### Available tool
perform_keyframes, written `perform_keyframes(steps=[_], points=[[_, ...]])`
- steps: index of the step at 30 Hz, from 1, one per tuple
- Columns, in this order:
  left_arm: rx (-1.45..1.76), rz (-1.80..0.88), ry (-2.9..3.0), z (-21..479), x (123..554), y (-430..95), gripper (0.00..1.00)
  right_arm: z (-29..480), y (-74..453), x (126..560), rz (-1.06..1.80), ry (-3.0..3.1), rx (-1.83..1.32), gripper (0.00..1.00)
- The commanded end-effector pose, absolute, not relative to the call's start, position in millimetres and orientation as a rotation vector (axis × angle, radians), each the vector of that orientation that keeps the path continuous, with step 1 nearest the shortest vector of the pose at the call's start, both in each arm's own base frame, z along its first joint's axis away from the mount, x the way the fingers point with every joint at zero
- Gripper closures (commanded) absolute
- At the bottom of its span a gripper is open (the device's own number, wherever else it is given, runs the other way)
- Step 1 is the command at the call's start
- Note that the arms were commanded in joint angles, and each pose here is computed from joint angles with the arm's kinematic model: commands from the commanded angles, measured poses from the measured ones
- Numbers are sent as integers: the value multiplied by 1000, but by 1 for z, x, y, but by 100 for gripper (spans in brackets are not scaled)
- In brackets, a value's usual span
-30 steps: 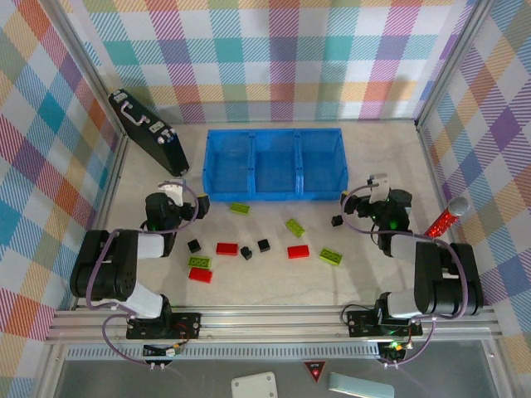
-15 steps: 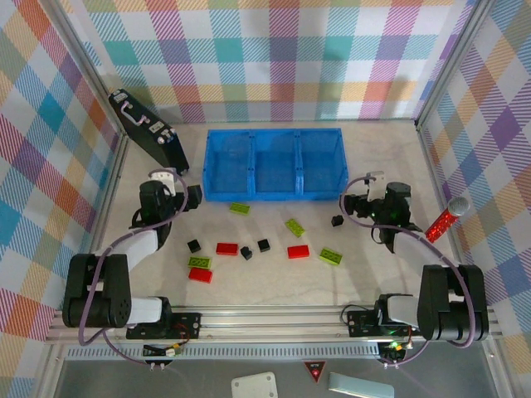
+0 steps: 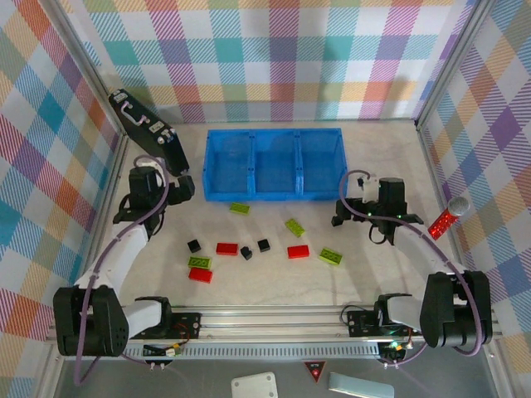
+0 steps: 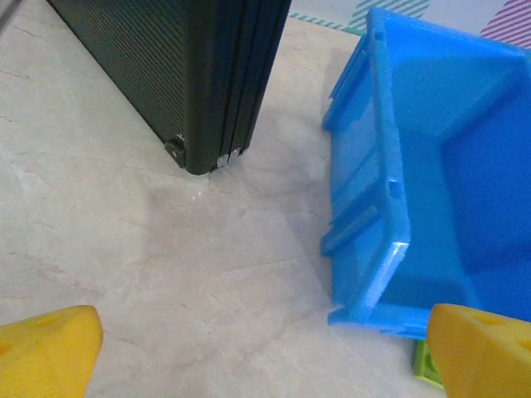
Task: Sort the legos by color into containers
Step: Pick up the lego from the bottom-center of the table.
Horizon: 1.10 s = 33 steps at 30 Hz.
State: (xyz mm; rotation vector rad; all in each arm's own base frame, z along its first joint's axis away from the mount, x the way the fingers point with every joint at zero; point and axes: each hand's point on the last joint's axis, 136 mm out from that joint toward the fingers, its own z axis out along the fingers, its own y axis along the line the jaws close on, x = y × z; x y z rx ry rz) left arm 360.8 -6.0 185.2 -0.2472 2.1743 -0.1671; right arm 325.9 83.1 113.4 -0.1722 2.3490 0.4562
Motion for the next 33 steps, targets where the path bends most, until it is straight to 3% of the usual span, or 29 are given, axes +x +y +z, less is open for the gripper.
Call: perform_keyframes(steps=[1,12,22,33], points=[[-303,-164,2284,186,335,-5,0,115,92,314,479,2443,-111,22],[-195,-168,2499,186,307,-15,0,100,133,276,475,2676,-85,29],[-50,-224,2529,160,314,-28,0,94,157,243,433,2848,-14,32],[-29,-221,2548,159,317,-27,0,98,191,223,323,2895,-36,29]])
